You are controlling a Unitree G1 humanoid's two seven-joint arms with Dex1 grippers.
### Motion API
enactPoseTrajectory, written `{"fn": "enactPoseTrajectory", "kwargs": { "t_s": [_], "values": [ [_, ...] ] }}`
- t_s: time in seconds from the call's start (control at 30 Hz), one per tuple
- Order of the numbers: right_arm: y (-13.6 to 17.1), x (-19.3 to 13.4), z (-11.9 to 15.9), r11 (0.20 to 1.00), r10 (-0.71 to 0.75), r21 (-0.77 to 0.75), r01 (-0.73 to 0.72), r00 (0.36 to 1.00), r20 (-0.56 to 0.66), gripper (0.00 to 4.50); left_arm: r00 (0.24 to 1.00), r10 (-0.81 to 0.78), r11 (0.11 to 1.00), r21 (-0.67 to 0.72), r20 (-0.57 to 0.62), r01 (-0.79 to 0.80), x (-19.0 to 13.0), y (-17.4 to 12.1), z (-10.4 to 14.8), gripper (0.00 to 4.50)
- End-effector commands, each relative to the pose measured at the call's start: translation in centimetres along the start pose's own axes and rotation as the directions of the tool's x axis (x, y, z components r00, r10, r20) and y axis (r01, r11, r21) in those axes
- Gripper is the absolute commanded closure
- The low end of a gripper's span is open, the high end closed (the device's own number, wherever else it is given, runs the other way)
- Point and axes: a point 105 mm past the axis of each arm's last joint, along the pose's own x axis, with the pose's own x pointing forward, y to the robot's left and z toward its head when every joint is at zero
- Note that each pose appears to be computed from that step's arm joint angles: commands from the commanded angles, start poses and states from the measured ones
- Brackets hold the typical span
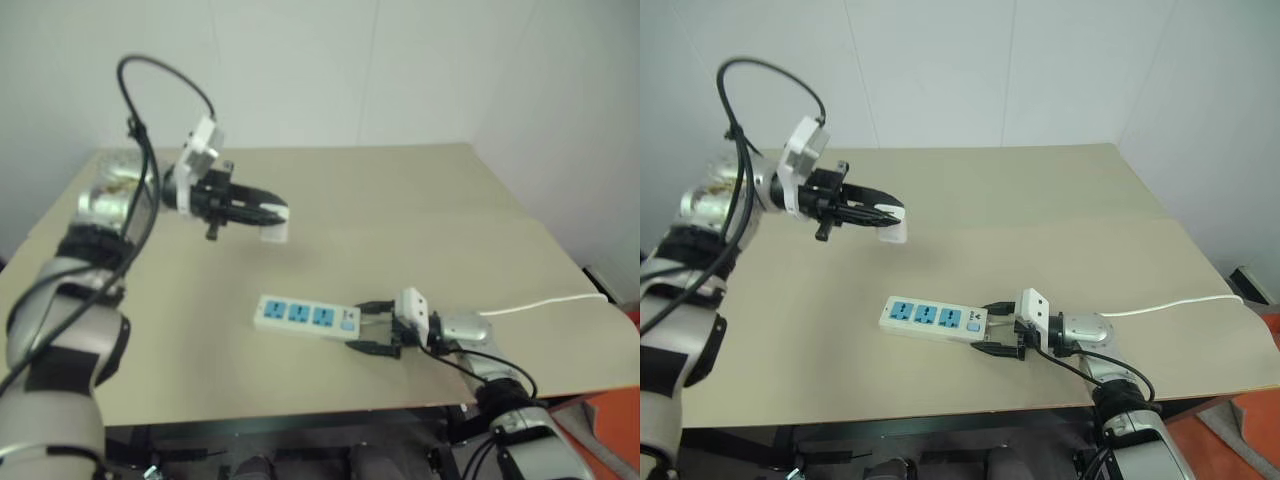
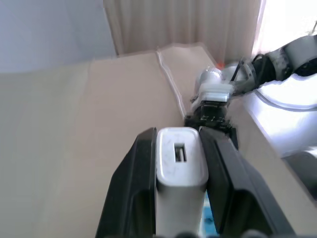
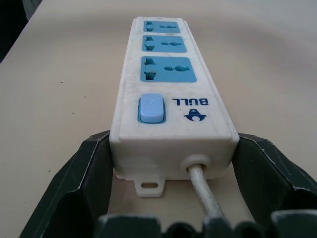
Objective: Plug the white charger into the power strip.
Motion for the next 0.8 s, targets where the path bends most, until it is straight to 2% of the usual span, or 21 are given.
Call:
{"fn": "enactPoseTrajectory", "kwargs": {
  "t_s": [0.03,0.23,0.33,0.8],
  "values": [
    [1.6,0.7,-2.2,0.995,0.097,0.047,-0.094,0.992,-0.085,1.08,0.996,-0.043,0.999,-0.019,0.078,0.044,0.6,-1.0,-0.2,3.5],
    [1.4,0.8,-2.2,0.993,0.11,0.046,-0.107,0.991,-0.081,1.08,0.996,-0.045,0.994,-0.093,0.072,0.052,2.1,-1.2,-3.3,3.5],
    [1.5,0.9,-2.3,0.993,0.114,0.043,-0.111,0.99,-0.084,1.08,0.994,-0.051,0.994,-0.092,0.096,0.06,3.1,-1.3,-4.1,3.5],
    [1.7,1.2,-2.7,0.994,0.104,0.047,-0.1,0.99,-0.094,1.08,0.992,-0.115,0.986,-0.118,0.051,0.12,5.8,-2.0,-6.4,3.5]
  ]
}}
